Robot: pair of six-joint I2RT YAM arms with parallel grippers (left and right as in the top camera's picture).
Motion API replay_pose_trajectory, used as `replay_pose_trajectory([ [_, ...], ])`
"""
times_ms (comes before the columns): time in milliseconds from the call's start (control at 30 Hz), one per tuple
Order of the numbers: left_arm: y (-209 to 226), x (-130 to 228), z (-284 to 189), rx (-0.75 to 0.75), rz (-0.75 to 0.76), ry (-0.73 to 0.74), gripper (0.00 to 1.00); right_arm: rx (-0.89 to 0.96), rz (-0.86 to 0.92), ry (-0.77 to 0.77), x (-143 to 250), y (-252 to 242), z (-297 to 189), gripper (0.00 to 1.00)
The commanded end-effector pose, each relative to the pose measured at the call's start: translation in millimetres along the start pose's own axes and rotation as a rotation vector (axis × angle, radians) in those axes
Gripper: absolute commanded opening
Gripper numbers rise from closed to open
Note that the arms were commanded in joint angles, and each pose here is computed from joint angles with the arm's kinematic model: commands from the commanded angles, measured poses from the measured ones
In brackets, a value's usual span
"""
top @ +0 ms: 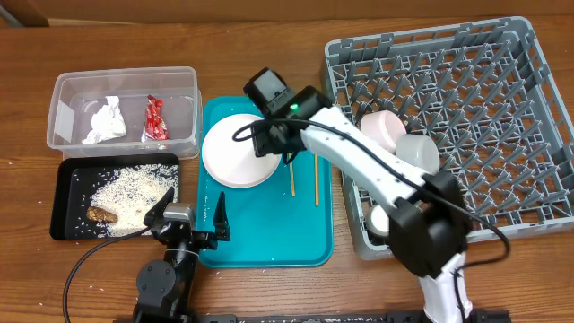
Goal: Sort waste into correct bins and load items into the dishwasher
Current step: 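Grasp the white plate edge with the right gripper, then lift the white plate and stand it upright in the dish rack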
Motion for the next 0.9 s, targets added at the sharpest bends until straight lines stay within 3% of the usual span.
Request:
replay_pose_trajectory([
  [0, 0, 1, 0, 0.000, 0.025, -0.001, 1.00, 0.050, 0.062, 0.015, -1, -7, 25, 0.53],
  [200, 0, 1, 0, 0.000, 0.026, 0.000, 1.00, 0.122, 0.126, 0.054, 3, -22, 58, 0.49],
  [300, 0, 1, 0, 0.000, 0.025, 0.000, 1.00, 0.062, 0.135, 0.112, 9, -17, 67, 0.37],
  [400, 0, 1, 0, 0.000, 0.025, 0.000, 1.00, 0.053, 0.157, 0.135, 13, -17, 71, 0.30],
  [467, 0, 1, 0, 0.000, 0.026, 0.000, 1.00, 0.056, 0.161, 0.138, 14, -18, 71, 0.11],
  [567, 0, 1, 0, 0.000, 0.025, -0.001, 1.00, 0.071, 0.176, 0.142, 13, -22, 65, 0.04],
  [733, 0, 1, 0, 0.000, 0.026, -0.001, 1.00, 0.129, 0.186, 0.039, -2, -35, 21, 0.04],
  [867, 0, 1, 0, 0.000, 0.025, 0.000, 1.00, 0.211, 0.180, -0.195, -21, -46, -60, 0.04],
])
Point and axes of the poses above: each gripper's point midway between its finger pads, its own z axis out along the fingers, its own y axis along the line the jaws close on, x = y × z, the point moved 6 cm from there along -z, back along the fingers, and after that the axes turned 1 degree about -z, right-handed, at the moved point
